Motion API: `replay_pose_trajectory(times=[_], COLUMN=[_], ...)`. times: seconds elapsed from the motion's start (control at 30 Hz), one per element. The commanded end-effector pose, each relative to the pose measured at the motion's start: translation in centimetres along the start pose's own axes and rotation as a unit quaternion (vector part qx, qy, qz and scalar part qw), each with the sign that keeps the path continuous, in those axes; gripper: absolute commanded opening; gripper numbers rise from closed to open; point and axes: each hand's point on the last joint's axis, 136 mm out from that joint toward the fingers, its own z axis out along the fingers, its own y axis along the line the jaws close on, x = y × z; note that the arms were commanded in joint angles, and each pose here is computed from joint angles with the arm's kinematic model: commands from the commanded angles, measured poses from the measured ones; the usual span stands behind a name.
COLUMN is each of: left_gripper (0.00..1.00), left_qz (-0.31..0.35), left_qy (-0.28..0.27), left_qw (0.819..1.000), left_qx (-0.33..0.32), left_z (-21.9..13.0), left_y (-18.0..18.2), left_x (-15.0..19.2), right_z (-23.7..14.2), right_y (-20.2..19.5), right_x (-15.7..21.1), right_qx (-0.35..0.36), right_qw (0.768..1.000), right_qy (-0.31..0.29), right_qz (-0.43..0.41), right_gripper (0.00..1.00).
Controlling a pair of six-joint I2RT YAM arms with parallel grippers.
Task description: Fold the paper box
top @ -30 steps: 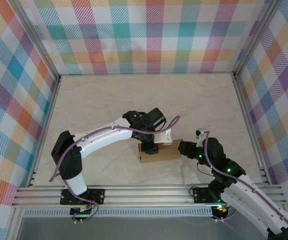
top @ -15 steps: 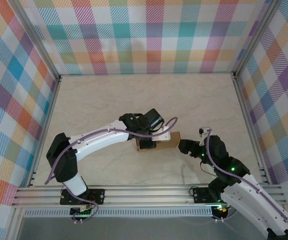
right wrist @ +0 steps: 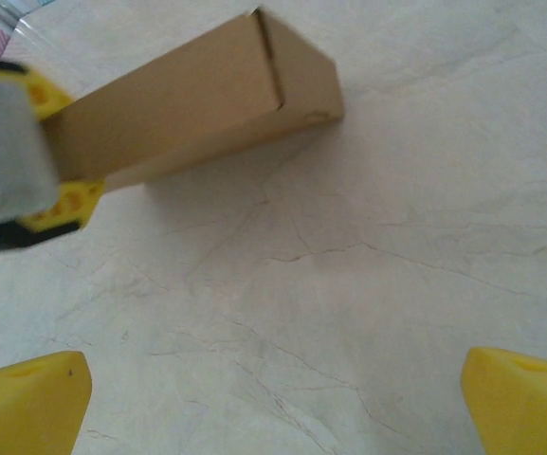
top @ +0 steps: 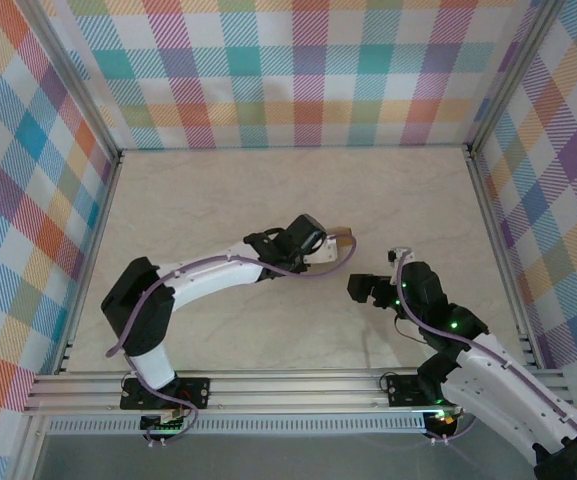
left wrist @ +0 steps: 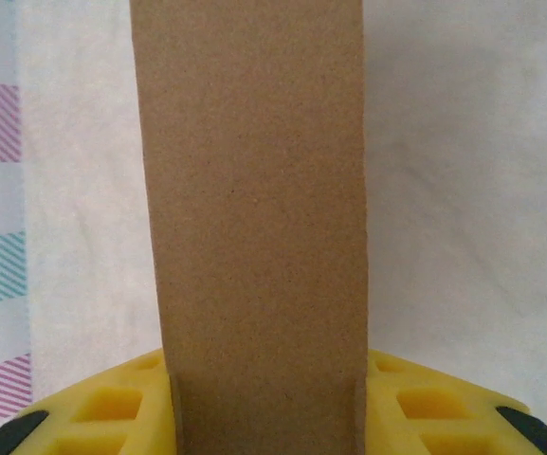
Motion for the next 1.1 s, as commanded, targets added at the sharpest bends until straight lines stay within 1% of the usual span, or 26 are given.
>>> replay_pose_trajectory(times=[0.0,0.17,0.27,0.3,0.33,0.4,0.5,0.57,0.6,0.63,0.67,0.7,0.73,0.77,0.8,0.87,0.93,1.03,1.07], left_gripper=[0.35,0.36,0.39,0.42,0.47,0.62,0.77,0.78,0.85,0.87,0.92,0.96,0.98,0.98,1.00,1.00,1.00,1.00,1.00], left_qz=[0.003,0.037,0.041,0.036,0.030,0.020,0.009,0.001,-0.004,-0.012,-0.020,-0.034,-0.051,-0.064,-0.089,-0.144,-0.213,-0.295,-0.312], left_qy=[0.012,0.036,0.044,0.045,0.044,0.038,0.036,0.037,0.035,0.029,0.022,0.012,0.002,-0.006,-0.015,-0.042,-0.071,-0.098,-0.103], left_qw=[0.999,0.998,0.997,0.997,0.998,0.998,0.999,0.999,0.999,0.999,0.999,0.999,0.999,0.998,0.996,0.989,0.975,0.950,0.944], left_qx=[-0.034,-0.038,-0.041,-0.042,-0.041,-0.036,-0.029,-0.022,-0.018,-0.014,-0.013,-0.010,-0.009,-0.007,-0.005,-0.004,-0.003,-0.021,-0.027], left_z=[3.9,7.7,8.6,8.6,8.5,8.1,7.6,7.3,7.0,6.7,6.3,5.7,5.1,4.4,3.6,2.2,0.6,-1.7,-2.4], left_y=[1.3,0.4,0.4,0.5,0.7,0.9,1.0,0.9,0.7,0.7,0.8,0.9,1.1,1.3,1.7,2.7,3.9,5.5,5.8], left_x=[1.5,2.4,2.8,2.8,2.9,2.8,3.0,3.1,3.1,3.0,2.9,2.6,2.5,2.3,2.3,2.4,3.1,4.6,5.1], right_z=[-0.2,0.0,-0.1,-0.2,-0.4,-0.6,-0.8,-0.9,-1.0,-1.0,-0.9,-0.9,-0.9,-0.8,-0.8,-0.7,-0.7,-0.4,-0.3], right_y=[1.9,2.0,1.9,1.9,1.9,1.9,1.8,1.7,1.7,1.8,1.7,1.8,1.8,1.7,1.7,1.5,1.3,1.3,1.3], right_x=[-1.8,-1.9,-2.1,-2.1,-2.1,-2.1,-2.2,-2.4,-2.4,-2.5,-2.6,-2.6,-2.7,-2.8,-3.0,-3.4,-4.2,-5.4,-5.9], right_qx=[-0.039,-0.037,-0.036,-0.036,-0.038,-0.038,-0.035,-0.032,-0.032,-0.032,-0.031,-0.031,-0.031,-0.028,-0.025,-0.016,-0.006,0.006,0.011], right_qw=[0.998,0.998,0.998,0.998,0.998,0.998,0.998,0.998,0.998,0.998,0.997,0.997,0.997,0.997,0.997,0.997,0.996,0.993,0.991], right_qy=[-0.031,-0.031,-0.034,-0.035,-0.037,-0.040,-0.043,-0.047,-0.047,-0.049,-0.050,-0.051,-0.052,-0.054,-0.056,-0.062,-0.076,-0.100,-0.110], right_qz=[-0.027,-0.033,-0.032,-0.032,-0.032,-0.033,-0.037,-0.039,-0.039,-0.039,-0.040,-0.040,-0.041,-0.041,-0.042,-0.044,-0.046,-0.064,-0.074], right_gripper=[1.00,1.00,1.00,0.99,1.00,1.00,1.00,1.00,1.00,1.00,1.00,1.00,1.00,1.00,1.00,1.00,1.00,1.00,1.00])
